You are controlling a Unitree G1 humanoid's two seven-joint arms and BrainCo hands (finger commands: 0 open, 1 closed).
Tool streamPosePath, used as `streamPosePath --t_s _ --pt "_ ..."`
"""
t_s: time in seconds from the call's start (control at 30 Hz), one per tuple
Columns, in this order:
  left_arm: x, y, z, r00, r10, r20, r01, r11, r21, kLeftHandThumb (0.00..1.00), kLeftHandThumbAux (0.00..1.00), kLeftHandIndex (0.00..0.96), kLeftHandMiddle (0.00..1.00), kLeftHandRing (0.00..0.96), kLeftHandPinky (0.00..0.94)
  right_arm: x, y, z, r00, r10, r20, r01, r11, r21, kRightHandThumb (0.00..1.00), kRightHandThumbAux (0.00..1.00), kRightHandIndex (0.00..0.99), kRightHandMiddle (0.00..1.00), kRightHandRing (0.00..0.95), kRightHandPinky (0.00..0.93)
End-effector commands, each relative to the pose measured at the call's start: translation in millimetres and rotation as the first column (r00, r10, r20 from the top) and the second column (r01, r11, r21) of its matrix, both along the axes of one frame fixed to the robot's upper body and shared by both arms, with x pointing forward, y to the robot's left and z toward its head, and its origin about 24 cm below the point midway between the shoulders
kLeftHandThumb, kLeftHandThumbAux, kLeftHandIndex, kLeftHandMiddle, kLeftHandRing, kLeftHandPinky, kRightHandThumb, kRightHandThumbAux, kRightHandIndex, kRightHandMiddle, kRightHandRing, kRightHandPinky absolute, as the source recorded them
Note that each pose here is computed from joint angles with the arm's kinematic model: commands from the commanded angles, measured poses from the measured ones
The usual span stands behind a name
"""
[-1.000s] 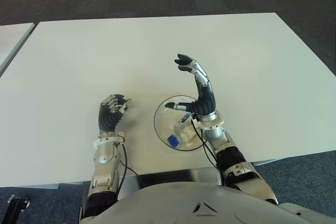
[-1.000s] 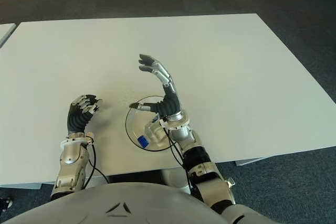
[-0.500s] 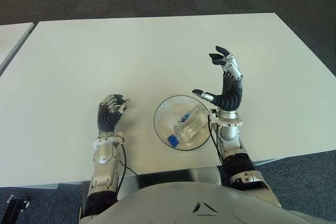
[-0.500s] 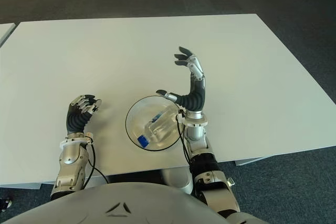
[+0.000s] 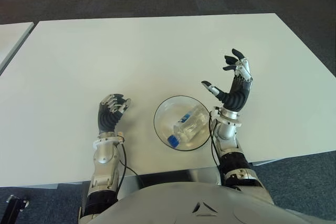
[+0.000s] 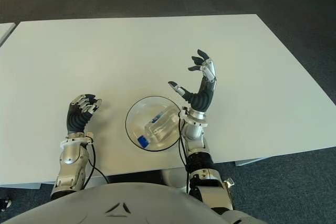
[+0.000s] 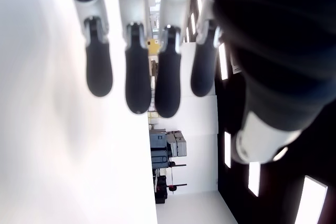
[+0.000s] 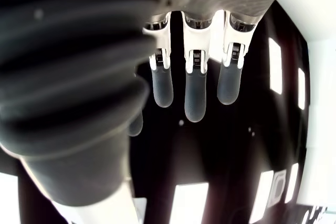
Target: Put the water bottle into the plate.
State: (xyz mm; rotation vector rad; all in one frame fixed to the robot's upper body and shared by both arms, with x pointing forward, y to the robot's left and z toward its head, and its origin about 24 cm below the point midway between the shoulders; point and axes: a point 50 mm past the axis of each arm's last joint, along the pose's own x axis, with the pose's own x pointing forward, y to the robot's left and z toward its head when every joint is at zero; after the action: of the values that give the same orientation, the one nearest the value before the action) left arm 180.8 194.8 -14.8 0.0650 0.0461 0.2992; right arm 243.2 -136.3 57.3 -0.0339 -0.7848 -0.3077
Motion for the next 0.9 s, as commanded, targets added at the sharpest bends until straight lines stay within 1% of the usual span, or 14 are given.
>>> streamPosePath --t_s 0.03,0.17,0.37,0.43,0.53,0.57,0.6,0.63,0.7,0.77,0.9 --pt "-1.1 1.3 -3 1.0 0.006 -0.026 -0.006 1.0 -0.002 0.706 0.708 0.432 0.533 0.523 0.512 8.0 -4.8 -8 0.997 -0.052 -0.054 0.051 0.999 -0.009 0.079 0.998 0.549 0.597 0.625 0.619" --pt "-0.7 1.2 -2 1.0 0.008 -0.024 -0.008 1.0 0.008 0.707 0.708 0.432 0.538 0.527 0.519 8.4 -8.1 -17 0.992 -0.074 -0.099 0.072 0.997 -0.022 0.07 0.998 0.559 0.619 0.64 0.622" --pt "-0.1 1.2 -2 1.0 0.0 -0.017 0.001 1.0 0.024 0.706 0.709 0.432 0.543 0.533 0.523 4.3 -10.3 -28 0.981 -0.06 -0.183 0.057 0.998 -0.026 0.031 0.998 0.576 0.62 0.631 0.605" --pt "-0.4 1.5 -2 1.0 0.0 -0.021 0.0 1.0 0.018 0.706 0.709 0.432 0.543 0.533 0.517 4.1 -11.2 -31 0.973 -0.05 -0.225 0.047 0.999 -0.019 0.016 0.996 0.583 0.621 0.626 0.61" --pt "-0.5 0.8 -2 1.0 -0.002 -0.017 0.002 1.0 0.011 0.706 0.709 0.432 0.543 0.533 0.515 5.1 -14.5 -36 0.953 -0.022 -0.301 0.023 1.0 0.0 0.016 0.989 0.587 0.619 0.62 0.61" --pt "-0.4 0.7 -2 1.0 -0.002 -0.016 0.003 1.0 0.01 0.706 0.709 0.432 0.544 0.533 0.514 5.4 -15.7 -37 0.947 -0.012 -0.321 0.015 1.0 0.006 0.258 0.897 0.531 0.611 0.61 0.598" --pt "-0.3 0.6 -2 1.0 -0.002 -0.016 0.003 1.0 0.006 0.706 0.709 0.432 0.544 0.534 0.514 6.5 -17.9 -39 0.936 -0.001 -0.351 0.005 1.0 0.012 0.413 0.838 0.495 0.606 0.603 0.591" --pt "-0.2 0.7 -2 1.0 -0.002 -0.015 0.003 1.0 0.004 0.706 0.709 0.432 0.543 0.533 0.513 7.2 -19.4 -40 0.928 0.01 -0.372 -0.003 1.0 0.019 0.514 0.8 0.472 0.6 0.594 0.579" --pt "0.0 0.5 -2 1.0 -0.002 -0.016 0.002 1.0 -0.002 0.706 0.709 0.432 0.542 0.531 0.511 8.7 -22.2 -41 0.912 0.027 -0.408 -0.016 0.999 0.03 0.601 0.766 0.453 0.593 0.584 0.566" --pt "0.1 0.6 -2 1.0 -0.001 -0.015 0.001 1.0 -0.008 0.706 0.709 0.432 0.54 0.53 0.509 9.8 -23.6 -42 0.895 0.047 -0.443 -0.033 0.999 0.039 0.647 0.748 0.442 0.583 0.573 0.557" --pt "-0.1 0.9 -2 1.0 0.007 -0.017 -0.007 1.0 -0.01 0.707 0.708 0.432 0.538 0.527 0.509 11.2 -27.6 -46 0.845 0.1 -0.525 -0.082 0.995 0.056 0.689 0.733 0.434 0.559 0.55 0.542"
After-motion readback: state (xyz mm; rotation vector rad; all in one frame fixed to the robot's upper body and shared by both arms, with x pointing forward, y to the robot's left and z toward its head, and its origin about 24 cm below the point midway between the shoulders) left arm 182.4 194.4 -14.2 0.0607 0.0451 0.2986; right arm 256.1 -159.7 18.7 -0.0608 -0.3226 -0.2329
